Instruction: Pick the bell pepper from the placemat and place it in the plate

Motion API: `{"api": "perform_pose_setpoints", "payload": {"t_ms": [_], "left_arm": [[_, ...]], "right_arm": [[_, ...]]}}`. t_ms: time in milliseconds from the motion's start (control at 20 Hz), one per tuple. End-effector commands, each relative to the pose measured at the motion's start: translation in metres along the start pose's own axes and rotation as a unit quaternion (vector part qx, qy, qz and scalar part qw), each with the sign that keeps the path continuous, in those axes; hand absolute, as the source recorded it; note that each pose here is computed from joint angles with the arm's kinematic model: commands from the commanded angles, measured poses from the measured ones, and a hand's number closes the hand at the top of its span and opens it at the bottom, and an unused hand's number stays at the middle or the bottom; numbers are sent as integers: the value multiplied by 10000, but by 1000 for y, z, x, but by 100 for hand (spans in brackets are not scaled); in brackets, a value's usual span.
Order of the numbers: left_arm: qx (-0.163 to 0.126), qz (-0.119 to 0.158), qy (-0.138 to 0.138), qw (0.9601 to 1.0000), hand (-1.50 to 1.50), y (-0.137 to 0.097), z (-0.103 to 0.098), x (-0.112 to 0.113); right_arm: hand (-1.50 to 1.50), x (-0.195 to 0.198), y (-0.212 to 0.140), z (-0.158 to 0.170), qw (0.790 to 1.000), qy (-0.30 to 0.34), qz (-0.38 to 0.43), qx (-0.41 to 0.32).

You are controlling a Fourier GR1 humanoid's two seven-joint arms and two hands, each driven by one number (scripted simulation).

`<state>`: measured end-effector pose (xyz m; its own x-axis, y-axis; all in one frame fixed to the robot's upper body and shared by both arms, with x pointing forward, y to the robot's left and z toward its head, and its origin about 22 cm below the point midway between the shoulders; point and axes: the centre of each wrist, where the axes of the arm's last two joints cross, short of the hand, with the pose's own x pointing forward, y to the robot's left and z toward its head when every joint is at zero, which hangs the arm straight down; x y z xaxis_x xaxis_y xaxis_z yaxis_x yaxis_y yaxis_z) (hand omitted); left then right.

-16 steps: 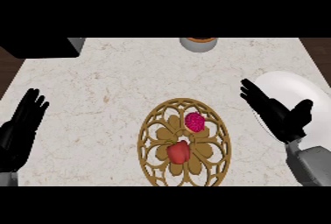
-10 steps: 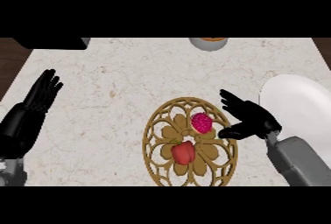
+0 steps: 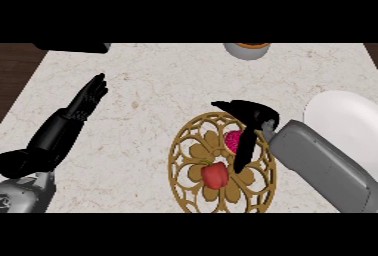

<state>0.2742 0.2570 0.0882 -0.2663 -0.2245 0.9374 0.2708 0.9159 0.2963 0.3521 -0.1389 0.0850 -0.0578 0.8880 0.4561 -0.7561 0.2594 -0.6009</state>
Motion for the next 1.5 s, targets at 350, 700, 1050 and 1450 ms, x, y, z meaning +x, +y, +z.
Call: {"api": "perform_pose_setpoints", "payload": {"t_ms": [350, 700, 1050, 1450], "left_arm": [[99, -149, -8, 9998, 0, 1, -8, -7], [103, -111, 76, 9999, 0, -3, 4, -17], [125, -114, 19, 9999, 0, -9, -12, -10], [178, -143, 10, 9997, 0, 5, 2, -14]], "right_arm": [[-150, 141, 4, -33, 9858, 1085, 1053, 729], [-150, 145, -4, -47, 9664, 1586, 1001, 1757], [-150, 149, -30, -53, 9563, 2186, 1247, 1487], [-150, 153, -44, -54, 9574, 2192, 868, 1669]]}}
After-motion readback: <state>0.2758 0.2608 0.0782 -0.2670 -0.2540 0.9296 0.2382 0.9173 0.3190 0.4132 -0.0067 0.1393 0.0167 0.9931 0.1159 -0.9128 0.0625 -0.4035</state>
